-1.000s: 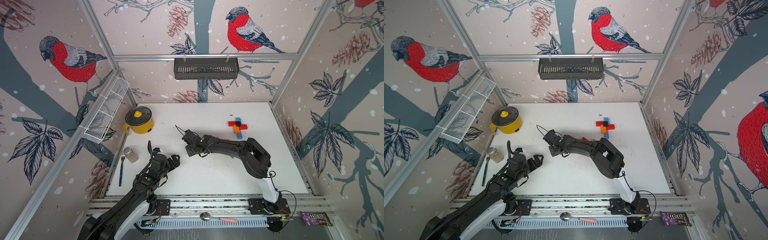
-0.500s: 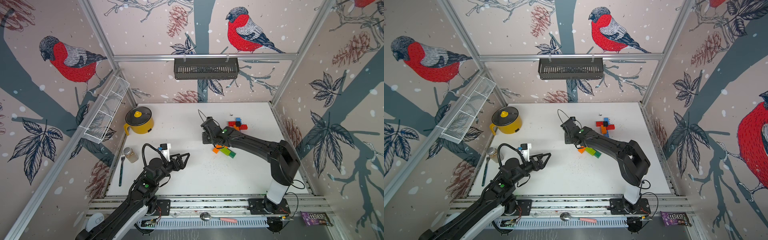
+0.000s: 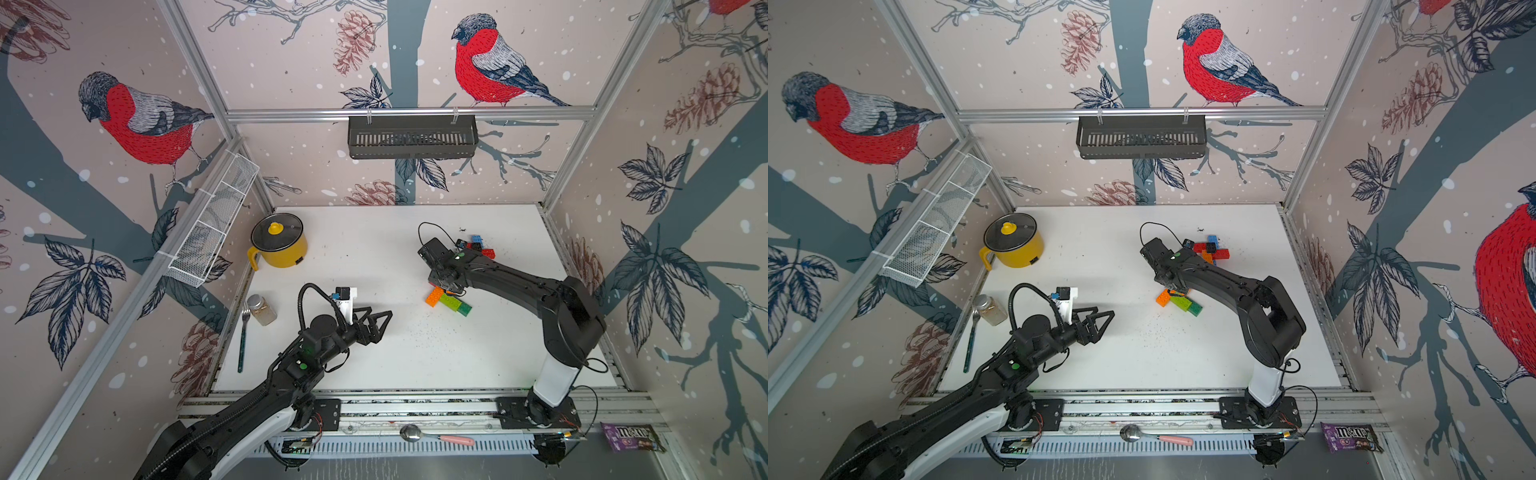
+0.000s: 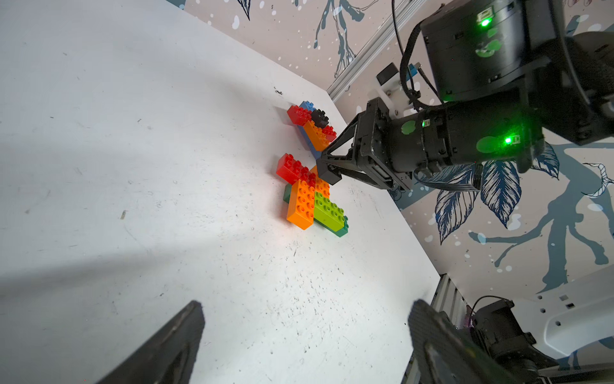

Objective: Assemble a small pinwheel with lego
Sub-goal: Assemble the lego brick with the lego brick.

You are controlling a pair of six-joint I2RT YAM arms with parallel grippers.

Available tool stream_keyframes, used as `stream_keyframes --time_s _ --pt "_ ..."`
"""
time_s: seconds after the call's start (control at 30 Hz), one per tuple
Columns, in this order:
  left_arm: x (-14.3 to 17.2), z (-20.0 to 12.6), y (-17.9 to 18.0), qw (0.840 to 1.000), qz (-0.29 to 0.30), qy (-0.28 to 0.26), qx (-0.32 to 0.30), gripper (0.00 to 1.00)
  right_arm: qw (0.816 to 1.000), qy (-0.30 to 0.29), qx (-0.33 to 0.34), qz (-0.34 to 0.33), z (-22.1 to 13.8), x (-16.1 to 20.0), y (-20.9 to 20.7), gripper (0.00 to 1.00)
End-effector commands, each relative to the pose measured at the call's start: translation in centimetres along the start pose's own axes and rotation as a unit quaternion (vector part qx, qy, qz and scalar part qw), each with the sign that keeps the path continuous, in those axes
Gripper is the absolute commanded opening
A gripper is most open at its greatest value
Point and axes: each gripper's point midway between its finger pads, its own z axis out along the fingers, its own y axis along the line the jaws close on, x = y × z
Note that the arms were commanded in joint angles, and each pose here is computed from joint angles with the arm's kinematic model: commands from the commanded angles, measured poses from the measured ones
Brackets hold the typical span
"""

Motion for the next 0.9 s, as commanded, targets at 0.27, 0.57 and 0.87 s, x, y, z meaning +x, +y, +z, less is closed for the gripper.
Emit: stream_keyframes --time_s 0.27,0.57,0.87 --pt "-0.8 0.0 -0.9 0.999 0.017 -0.019 0.023 0.97 0.999 0.024 0.017 0.043 1.3 1.4 -1.4 0.31" --pt "-0.2 0.1 -0.9 1.0 0.01 -0.009 0.026 0.97 0.998 0.027 0.007 0.053 1.5 1.9 -1.1 0.31" --pt "-0.2 0.1 -0.7 1.0 0.006 -0.009 0.021 0.97 0.998 0.032 0.011 0.062 1.9 1.9 -1.1 0.31"
